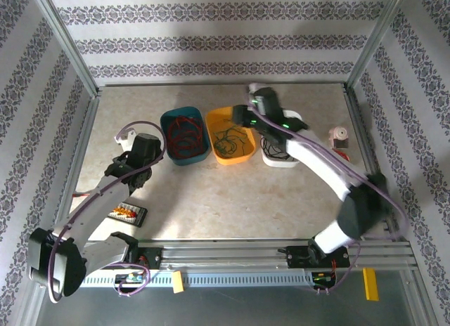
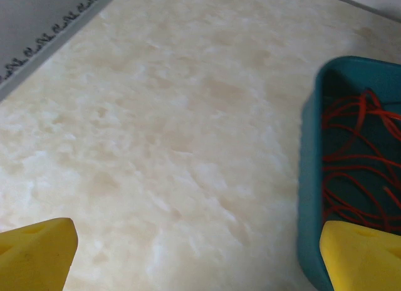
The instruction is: Untangle the cables
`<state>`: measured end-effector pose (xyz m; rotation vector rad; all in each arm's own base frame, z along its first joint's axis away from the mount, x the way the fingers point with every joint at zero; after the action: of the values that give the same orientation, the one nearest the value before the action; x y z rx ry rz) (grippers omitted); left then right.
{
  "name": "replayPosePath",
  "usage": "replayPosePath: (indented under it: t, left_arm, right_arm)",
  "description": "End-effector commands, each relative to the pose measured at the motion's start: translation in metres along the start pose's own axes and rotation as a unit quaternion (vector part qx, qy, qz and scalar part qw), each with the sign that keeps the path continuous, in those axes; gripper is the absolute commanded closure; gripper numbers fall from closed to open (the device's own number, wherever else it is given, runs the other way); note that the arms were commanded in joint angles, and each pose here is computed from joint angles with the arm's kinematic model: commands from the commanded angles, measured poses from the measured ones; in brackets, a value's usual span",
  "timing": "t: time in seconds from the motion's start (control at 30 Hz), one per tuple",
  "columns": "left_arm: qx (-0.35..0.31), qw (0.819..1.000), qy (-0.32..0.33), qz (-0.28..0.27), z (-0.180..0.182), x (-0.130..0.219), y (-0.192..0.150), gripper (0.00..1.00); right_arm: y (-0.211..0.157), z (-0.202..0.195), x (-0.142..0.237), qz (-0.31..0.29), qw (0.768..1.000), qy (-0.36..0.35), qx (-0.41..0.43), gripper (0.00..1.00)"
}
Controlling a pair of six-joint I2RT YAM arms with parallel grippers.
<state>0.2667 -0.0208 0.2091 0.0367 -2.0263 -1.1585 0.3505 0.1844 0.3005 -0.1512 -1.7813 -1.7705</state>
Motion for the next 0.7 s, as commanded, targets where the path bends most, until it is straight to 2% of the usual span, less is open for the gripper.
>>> replayPosePath:
  t: [0.0, 0.17, 0.2, 0.23, 0.33, 0.5, 0.57, 0.6, 0.67]
  left_arm:
    - [-0.017, 0.999, 0.026, -0.041, 0.004, -0.011, 0.019, 0.01]
    - [-0.050, 0.988, 0.100, -0.104, 0.022, -0.025, 0.032, 0.01]
    - [-0.066, 0.985, 0.106, -0.119, 0.024, -0.028, 0.032, 0.01]
    - [-0.081, 0.984, 0.104, -0.124, 0.024, -0.032, 0.030, 0.01]
    - [-0.135, 0.980, 0.076, -0.122, 0.021, -0.045, 0.019, 0.01]
    - [-0.130, 0.983, 0.079, -0.106, 0.026, -0.072, -0.007, 0.01]
    - [-0.124, 0.984, 0.060, -0.113, 0.025, -0.083, -0.017, 0.01]
    - [-0.125, 0.983, 0.049, -0.125, 0.022, -0.086, -0.017, 0.01]
    - [-0.118, 0.984, 0.015, -0.133, 0.013, -0.090, -0.016, 0.01]
  right_arm:
    - [-0.024, -0.044, 0.044, -0.043, 0.991, -0.129, 0.017, 0.36]
    - [-0.093, -0.101, 0.074, -0.032, 0.960, -0.266, 0.074, 0.15]
    - [-0.106, -0.109, 0.075, -0.033, 0.955, -0.284, 0.083, 0.04]
    - [-0.117, -0.116, 0.075, -0.039, 0.949, -0.300, 0.088, 0.02]
    - [-0.147, -0.132, 0.068, -0.029, 0.941, -0.324, 0.098, 0.02]
    - [-0.178, -0.154, 0.047, -0.011, 0.930, -0.360, 0.070, 0.02]
    - [-0.176, -0.162, 0.039, -0.022, 0.920, -0.385, 0.072, 0.02]
    - [-0.173, -0.163, 0.035, -0.021, 0.921, -0.380, 0.084, 0.02]
    - [-0.170, -0.167, 0.028, -0.057, 0.922, -0.371, 0.093, 0.01]
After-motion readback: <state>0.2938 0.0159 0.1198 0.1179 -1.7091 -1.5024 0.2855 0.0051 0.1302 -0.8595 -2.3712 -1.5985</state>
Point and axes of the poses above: each hand's point on the last joint's axis, 136 mm out from that joint toward the fingers, its own x axis back along the fingers, its own z axis along the line the jaws close on, y = z × x, the point moved 7 cm from there along x, back along the fingers, and after that the axes turned 15 degrees about x, right-handed, at the moved point
